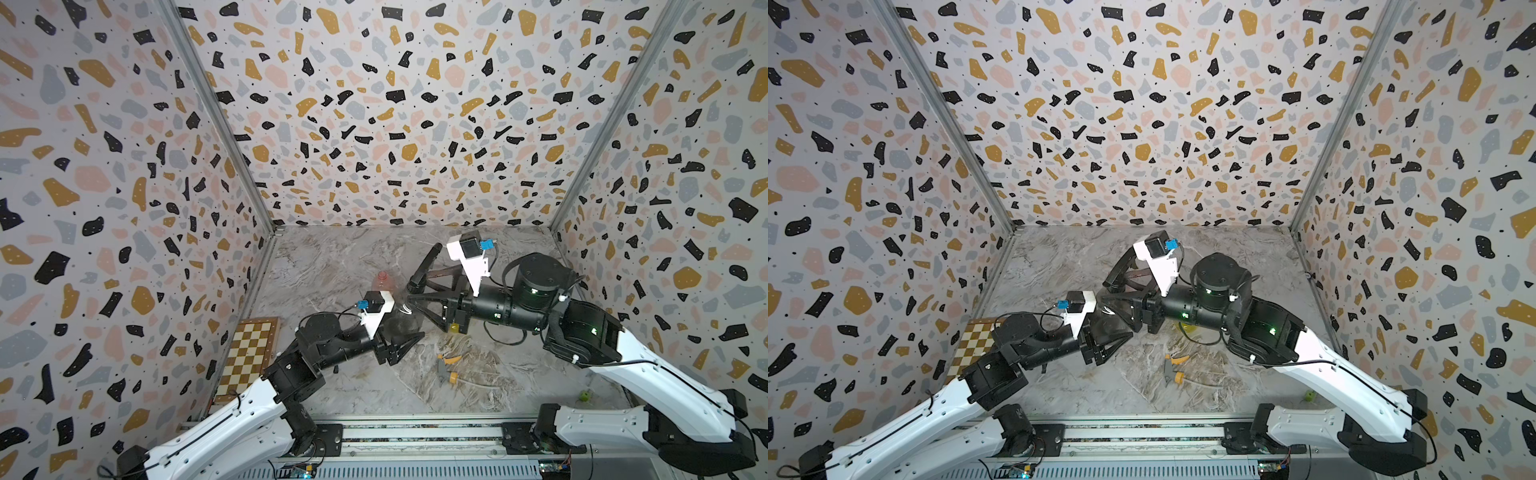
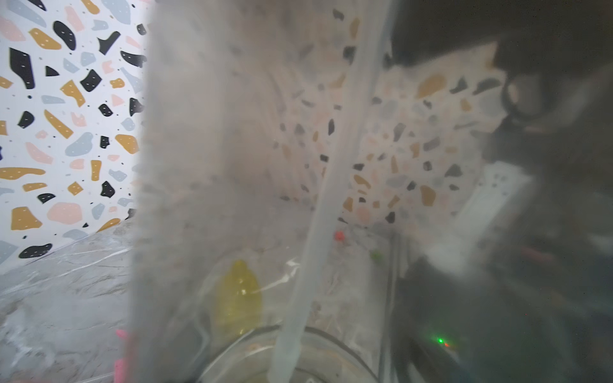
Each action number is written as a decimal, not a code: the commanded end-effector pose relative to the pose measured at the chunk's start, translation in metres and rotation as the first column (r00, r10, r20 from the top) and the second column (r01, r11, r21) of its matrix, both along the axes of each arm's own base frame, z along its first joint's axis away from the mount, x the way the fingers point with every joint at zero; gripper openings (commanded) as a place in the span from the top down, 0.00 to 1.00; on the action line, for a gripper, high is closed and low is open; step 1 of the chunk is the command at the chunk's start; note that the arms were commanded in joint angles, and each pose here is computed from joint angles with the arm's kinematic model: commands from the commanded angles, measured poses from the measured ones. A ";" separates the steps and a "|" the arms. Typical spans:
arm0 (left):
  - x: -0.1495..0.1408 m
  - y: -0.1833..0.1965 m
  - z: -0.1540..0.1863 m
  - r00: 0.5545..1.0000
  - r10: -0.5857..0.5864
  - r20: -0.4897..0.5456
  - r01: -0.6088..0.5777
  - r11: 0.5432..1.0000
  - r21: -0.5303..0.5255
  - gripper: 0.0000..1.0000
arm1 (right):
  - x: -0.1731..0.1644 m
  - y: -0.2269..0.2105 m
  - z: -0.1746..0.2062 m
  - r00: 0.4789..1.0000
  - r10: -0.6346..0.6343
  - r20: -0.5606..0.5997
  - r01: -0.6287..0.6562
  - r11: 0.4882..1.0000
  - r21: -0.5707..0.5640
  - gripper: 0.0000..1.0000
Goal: Attach spray nozzles to spray bottles
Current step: Screw the spray nozzle on the spray bottle.
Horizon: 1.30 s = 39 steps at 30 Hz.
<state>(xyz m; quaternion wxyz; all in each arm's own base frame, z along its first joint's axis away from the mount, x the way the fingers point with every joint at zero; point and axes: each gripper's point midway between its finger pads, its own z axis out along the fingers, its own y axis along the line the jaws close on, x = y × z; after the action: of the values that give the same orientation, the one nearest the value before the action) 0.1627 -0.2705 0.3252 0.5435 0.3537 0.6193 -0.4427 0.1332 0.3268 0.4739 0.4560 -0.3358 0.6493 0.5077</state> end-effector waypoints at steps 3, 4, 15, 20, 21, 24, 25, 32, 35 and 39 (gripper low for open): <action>-0.025 -0.003 0.036 0.987 -0.128 0.097 0.137 0.987 -0.085 1.00 | -0.020 -0.009 0.010 0.989 0.129 0.078 -0.130 0.991 0.016 0.31; -0.027 -0.004 0.036 0.985 -0.139 0.097 0.148 0.985 -0.087 1.00 | -0.022 -0.009 0.011 0.986 0.142 0.087 -0.144 0.989 0.019 0.32; -0.041 -0.004 0.041 0.971 -0.209 0.113 0.221 0.970 -0.103 1.00 | -0.023 -0.004 0.005 0.979 0.185 0.084 -0.186 0.982 0.008 0.48; -0.043 -0.005 0.041 0.969 -0.221 0.114 0.233 0.967 -0.101 1.00 | -0.024 0.001 0.005 0.976 0.206 0.067 -0.208 0.978 0.020 0.53; -0.043 -0.005 0.041 0.969 -0.219 0.114 0.231 0.968 -0.101 1.00 | -0.025 0.001 0.006 0.975 0.209 0.069 -0.211 0.977 0.025 0.55; -0.039 -0.004 0.040 0.973 -0.201 0.110 0.212 0.972 -0.103 1.00 | -0.025 0.002 0.005 0.975 0.214 0.054 -0.215 0.976 0.029 0.63; -0.038 -0.004 0.040 0.976 -0.191 0.107 0.202 0.974 -0.105 1.00 | -0.024 0.003 0.004 0.976 0.212 0.046 -0.214 0.976 0.029 0.66; -0.023 -0.002 0.042 0.989 -0.107 0.104 0.119 0.987 -0.111 1.00 | -0.019 0.011 -0.007 0.984 0.177 -0.008 -0.177 0.984 0.024 0.76; -0.016 -0.001 0.041 0.992 -0.076 0.102 0.086 0.991 -0.102 1.00 | -0.018 0.020 -0.015 0.986 0.161 -0.034 -0.161 0.987 0.006 0.78; -0.002 0.002 0.039 0.996 0.006 0.089 0.002 0.996 -0.088 1.00 | -0.018 0.033 -0.026 0.991 0.111 -0.072 -0.112 0.994 -0.017 0.81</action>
<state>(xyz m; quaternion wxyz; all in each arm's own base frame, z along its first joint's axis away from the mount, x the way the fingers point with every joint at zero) 0.1470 -0.2722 0.3418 0.5357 0.3612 0.5893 -0.4850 0.1265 0.3390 0.4764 0.4610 -0.3690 0.6105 0.5279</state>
